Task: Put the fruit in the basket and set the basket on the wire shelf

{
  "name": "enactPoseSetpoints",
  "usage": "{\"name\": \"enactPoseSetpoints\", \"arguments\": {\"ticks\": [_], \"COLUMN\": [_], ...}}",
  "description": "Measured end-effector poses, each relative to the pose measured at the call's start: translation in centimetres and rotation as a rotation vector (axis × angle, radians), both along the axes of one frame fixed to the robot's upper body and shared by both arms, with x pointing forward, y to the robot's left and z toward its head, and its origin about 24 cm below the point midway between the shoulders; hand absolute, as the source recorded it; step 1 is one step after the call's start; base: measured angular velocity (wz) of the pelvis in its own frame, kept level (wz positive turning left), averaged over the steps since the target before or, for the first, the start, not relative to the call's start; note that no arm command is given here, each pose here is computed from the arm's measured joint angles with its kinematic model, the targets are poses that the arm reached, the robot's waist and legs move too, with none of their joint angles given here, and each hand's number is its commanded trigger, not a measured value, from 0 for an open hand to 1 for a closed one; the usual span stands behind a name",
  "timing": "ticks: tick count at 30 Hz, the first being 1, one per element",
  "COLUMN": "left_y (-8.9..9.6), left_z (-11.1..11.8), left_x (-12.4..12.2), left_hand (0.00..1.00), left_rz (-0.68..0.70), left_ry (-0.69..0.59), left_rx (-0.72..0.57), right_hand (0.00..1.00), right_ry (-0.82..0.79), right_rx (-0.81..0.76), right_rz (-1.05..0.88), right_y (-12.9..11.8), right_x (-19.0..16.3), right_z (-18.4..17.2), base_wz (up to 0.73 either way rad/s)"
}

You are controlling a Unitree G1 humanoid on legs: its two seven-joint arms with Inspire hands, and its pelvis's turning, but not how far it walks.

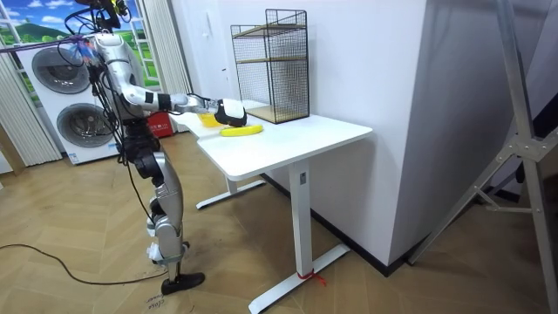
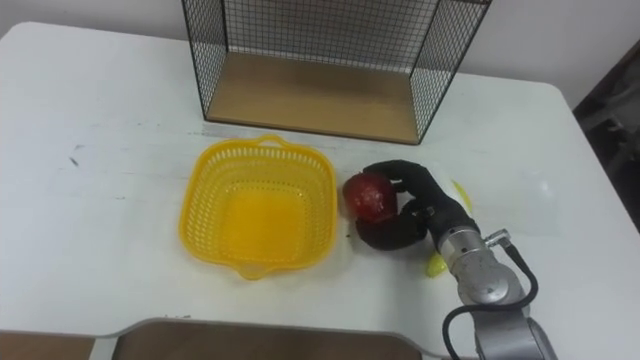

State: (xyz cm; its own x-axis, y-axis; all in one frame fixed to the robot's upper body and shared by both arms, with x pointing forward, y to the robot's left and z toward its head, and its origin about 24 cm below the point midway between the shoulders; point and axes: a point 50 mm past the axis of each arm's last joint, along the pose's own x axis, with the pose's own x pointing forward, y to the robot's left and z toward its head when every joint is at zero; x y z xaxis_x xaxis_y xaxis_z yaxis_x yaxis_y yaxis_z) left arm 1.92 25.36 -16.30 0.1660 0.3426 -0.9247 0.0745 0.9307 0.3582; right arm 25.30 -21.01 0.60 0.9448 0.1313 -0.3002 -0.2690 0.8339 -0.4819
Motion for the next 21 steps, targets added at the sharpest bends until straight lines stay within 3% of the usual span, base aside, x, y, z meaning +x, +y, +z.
{"name": "enactPoseSetpoints", "arguments": {"ticks": [21], "left_y": [-0.24], "left_z": [0.01], "left_x": [0.40], "left_hand": [0.00], "left_rz": [0.015], "left_ry": [-0.043], "left_rx": [0.008], "right_hand": [1.00], "right_ry": [-0.019], "right_rx": [0.050], "right_rz": [-0.080], "right_y": [-0.32], "right_x": [-0.48], "right_z": [-0.52], "base_wz": [0.00]}}
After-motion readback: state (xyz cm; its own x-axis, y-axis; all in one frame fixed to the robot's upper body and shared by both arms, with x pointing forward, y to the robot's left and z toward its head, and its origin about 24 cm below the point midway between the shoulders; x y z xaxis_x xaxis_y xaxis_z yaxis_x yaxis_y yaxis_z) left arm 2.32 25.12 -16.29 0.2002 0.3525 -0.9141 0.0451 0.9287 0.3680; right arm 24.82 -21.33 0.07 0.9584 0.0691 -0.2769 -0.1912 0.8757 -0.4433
